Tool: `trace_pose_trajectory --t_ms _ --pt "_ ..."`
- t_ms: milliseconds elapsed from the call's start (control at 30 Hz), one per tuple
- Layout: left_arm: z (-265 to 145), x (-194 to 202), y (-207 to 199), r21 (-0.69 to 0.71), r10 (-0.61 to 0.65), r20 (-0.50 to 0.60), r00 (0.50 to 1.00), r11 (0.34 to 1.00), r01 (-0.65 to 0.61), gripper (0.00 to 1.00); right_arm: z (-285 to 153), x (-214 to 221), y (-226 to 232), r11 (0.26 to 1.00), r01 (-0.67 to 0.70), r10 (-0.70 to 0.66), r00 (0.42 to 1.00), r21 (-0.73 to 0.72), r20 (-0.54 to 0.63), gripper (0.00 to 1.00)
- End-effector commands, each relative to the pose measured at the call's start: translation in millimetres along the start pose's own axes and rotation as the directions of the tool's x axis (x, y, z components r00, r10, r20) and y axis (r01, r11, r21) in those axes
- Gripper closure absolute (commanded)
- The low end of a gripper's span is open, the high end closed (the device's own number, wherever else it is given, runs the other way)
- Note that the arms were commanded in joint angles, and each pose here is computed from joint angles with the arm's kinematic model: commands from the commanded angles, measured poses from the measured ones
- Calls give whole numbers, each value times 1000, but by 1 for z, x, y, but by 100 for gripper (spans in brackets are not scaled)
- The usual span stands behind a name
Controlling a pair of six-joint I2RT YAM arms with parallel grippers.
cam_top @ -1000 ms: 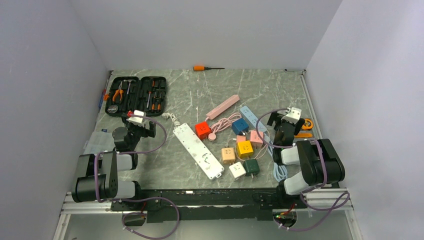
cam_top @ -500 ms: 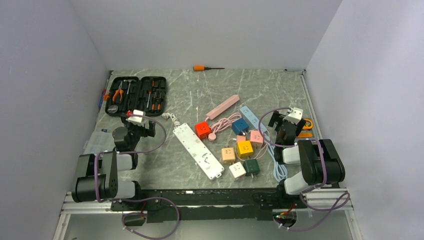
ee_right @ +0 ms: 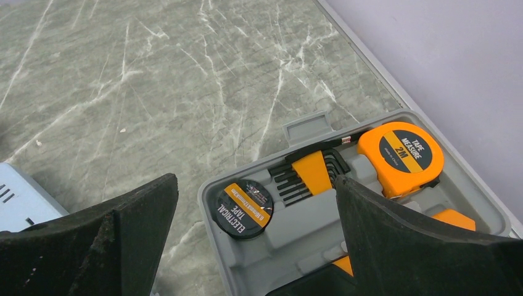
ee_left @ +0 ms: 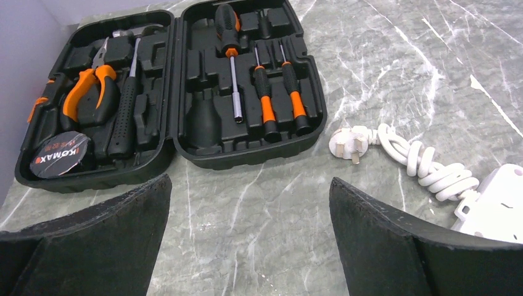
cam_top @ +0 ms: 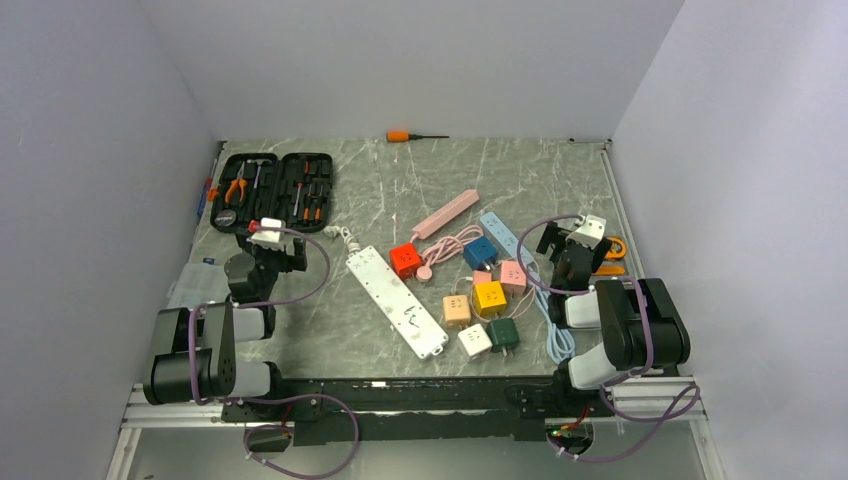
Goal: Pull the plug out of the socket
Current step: Reset both arms
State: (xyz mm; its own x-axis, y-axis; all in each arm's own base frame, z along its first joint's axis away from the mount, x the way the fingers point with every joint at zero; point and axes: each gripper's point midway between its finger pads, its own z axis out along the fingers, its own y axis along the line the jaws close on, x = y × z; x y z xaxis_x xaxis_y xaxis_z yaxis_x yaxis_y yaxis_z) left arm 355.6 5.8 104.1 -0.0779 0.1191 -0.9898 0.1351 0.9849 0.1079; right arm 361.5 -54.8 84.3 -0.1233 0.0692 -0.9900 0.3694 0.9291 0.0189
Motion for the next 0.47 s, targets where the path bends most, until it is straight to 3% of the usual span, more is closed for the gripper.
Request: trace_pose_trajectory --t_ms 0,433 --pt "6 -18 10 -48 -21 51 998 999 23 1 0 -15 2 999 -35 36 998 -11 53 0" --pt "10 -15 14 -99 -16 23 1000 995 19 1 0 -14 2 999 -35 35 998 -10 53 0"
